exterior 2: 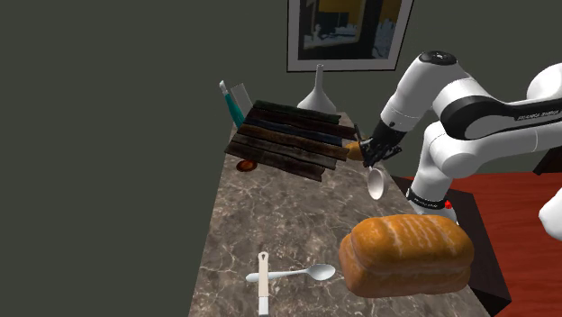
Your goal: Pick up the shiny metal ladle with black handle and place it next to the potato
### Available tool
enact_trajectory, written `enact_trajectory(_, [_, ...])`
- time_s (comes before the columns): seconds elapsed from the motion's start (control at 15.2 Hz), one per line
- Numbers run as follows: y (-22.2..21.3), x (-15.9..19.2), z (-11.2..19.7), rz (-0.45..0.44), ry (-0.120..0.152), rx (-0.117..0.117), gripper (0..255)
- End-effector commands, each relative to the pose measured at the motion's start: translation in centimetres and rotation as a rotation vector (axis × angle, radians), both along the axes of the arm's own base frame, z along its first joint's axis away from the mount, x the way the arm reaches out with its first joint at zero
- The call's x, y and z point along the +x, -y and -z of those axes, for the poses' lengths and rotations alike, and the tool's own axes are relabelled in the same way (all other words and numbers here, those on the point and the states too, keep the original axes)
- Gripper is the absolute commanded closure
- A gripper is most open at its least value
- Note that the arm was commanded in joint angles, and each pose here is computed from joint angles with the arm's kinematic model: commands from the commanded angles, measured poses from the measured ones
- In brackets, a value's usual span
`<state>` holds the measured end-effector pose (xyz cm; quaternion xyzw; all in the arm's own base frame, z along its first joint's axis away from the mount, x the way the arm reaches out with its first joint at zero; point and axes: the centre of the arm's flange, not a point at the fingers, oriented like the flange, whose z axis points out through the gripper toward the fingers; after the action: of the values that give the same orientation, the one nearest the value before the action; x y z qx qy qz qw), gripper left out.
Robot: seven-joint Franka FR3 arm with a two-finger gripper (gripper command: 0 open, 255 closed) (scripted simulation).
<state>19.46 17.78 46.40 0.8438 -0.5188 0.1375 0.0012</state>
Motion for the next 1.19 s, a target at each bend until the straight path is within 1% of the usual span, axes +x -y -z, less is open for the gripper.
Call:
enact_trajectory(0.0, [0.0, -0.1, 1.1, 0.000, 0.000, 0.000, 255])
enact_trajectory(0.2, [0.0, -0.1, 3.1, 0.000, 0.000, 0.000, 255])
enact_trajectory(0.73, [0.0, -0.1, 3.1, 0.000, 0.000, 0.000, 255])
enact_trajectory(0.79, [0.0, -0.1, 3.1, 0.000, 0.000, 0.000, 0])
enact_trajectory(1.12, [0.0, -0.1, 3.1, 0.000, 0.000, 0.000, 0])
